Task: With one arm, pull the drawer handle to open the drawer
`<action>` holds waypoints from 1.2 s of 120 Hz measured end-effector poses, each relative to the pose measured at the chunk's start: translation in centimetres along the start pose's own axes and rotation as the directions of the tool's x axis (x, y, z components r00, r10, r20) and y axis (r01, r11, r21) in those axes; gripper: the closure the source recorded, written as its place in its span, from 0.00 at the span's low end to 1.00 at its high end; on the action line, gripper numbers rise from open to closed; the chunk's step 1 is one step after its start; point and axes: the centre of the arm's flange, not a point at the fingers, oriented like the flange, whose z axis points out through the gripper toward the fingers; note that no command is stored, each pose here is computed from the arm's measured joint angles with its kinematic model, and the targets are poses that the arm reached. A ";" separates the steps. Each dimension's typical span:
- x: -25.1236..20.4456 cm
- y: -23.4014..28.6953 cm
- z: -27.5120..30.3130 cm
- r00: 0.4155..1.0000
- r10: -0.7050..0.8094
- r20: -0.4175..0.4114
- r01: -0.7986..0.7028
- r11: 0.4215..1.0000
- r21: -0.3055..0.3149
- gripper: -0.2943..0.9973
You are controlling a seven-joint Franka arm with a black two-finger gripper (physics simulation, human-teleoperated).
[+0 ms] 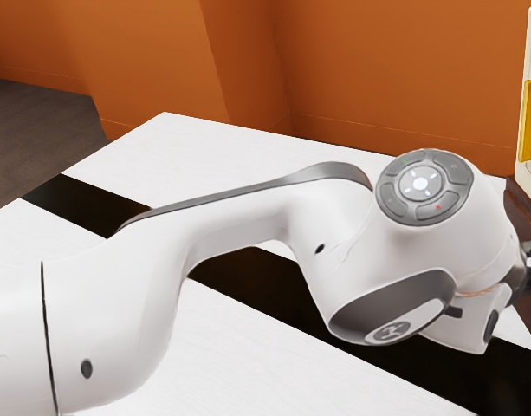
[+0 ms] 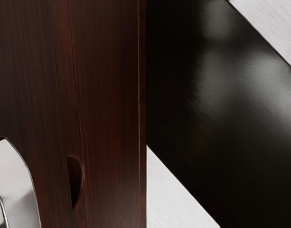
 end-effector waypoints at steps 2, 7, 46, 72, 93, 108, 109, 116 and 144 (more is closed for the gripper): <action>0.0 0.2 0.0 1.000 0.000 -0.001 0.000 1.000 -0.003 0.22; -0.1 0.5 0.0 1.000 -0.001 -0.003 0.001 1.000 -0.008 0.23; -0.7 2.6 -0.6 1.000 -0.010 -0.010 0.009 0.999 -0.034 0.23; -1.2 3.9 -1.2 1.000 -0.017 -0.015 0.016 0.999 -0.045 0.23; -1.1 4.9 -1.6 1.000 -0.018 -0.023 0.017 0.999 -0.052 0.23; -1.4 5.8 -1.3 0.999 -0.022 -0.023 0.020 0.998 -0.067 0.22; -1.4 5.9 -1.4 0.999 -0.023 -0.023 0.021 0.997 -0.067 0.22; -1.9 6.5 -1.4 0.999 -0.032 -0.022 0.030 0.997 -0.073 0.23; -2.8 8.3 -1.8 0.999 -0.046 -0.023 0.044 0.995 -0.089 0.23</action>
